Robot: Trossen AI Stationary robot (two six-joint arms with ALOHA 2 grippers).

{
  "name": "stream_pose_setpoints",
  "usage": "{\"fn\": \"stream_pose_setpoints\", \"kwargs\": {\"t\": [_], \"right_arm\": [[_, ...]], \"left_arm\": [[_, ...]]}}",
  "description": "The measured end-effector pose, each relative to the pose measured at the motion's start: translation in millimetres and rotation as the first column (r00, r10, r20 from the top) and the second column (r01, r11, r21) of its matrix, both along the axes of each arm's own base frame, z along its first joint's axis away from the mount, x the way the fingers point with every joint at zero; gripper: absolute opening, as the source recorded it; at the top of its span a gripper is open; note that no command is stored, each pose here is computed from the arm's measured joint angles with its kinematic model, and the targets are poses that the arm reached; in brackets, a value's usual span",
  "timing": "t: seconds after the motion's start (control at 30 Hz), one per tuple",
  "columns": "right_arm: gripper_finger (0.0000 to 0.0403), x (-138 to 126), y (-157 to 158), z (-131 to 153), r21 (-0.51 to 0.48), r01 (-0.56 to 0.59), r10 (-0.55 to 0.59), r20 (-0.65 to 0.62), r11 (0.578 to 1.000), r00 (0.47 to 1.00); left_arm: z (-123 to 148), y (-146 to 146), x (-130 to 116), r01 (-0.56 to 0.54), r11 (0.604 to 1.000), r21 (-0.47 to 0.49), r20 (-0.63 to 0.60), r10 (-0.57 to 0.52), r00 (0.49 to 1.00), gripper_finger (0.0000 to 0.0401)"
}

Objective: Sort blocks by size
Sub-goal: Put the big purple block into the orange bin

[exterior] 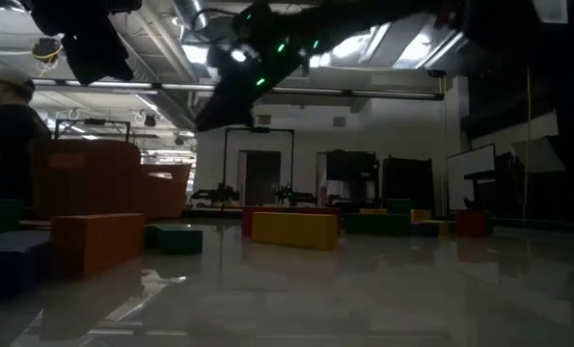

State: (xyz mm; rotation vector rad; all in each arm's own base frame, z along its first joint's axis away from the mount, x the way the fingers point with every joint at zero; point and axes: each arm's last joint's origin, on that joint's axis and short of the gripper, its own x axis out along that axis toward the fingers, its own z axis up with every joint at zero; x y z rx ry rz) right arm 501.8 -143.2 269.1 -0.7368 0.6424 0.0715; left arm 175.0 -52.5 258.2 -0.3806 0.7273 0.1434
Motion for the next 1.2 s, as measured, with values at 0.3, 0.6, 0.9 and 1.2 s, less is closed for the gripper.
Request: {"fn": "stream_pose_setpoints", "kwargs": {"t": [0.3,0.6,0.9,1.2], "right_arm": [[0.0177,-71.8,16.7,67.7,-0.067,0.052,-0.069,-0.272,0.996,0.96],[0.0177,-108.9,27.8,92.3,-0.029,0.059,-0.065,-0.383,0.998,0.921],[0.0177,-130.1,34.7,81.5,0.05,0.065,-0.022,-0.594,0.997,0.804],[0.0177,-133.0,35.8,80.5,0.064,0.064,-0.011,-0.618,0.996,0.786]], "left_arm": [[-28.5,-8.8,21.7,0.044,0.996,0.072,-0.154,-0.032,0.987,0.0127],[-56.3,-16.7,38.6,-0.076,0.996,-0.05,-0.286,0.059,0.956,0.0127],[-78.6,-20.5,48.0,-0.169,0.983,-0.074,-0.383,0.129,0.915,0.0127],[-85.3,-22.4,52.9,-0.157,0.985,-0.07,-0.391,0.117,0.913,0.0127]]}}
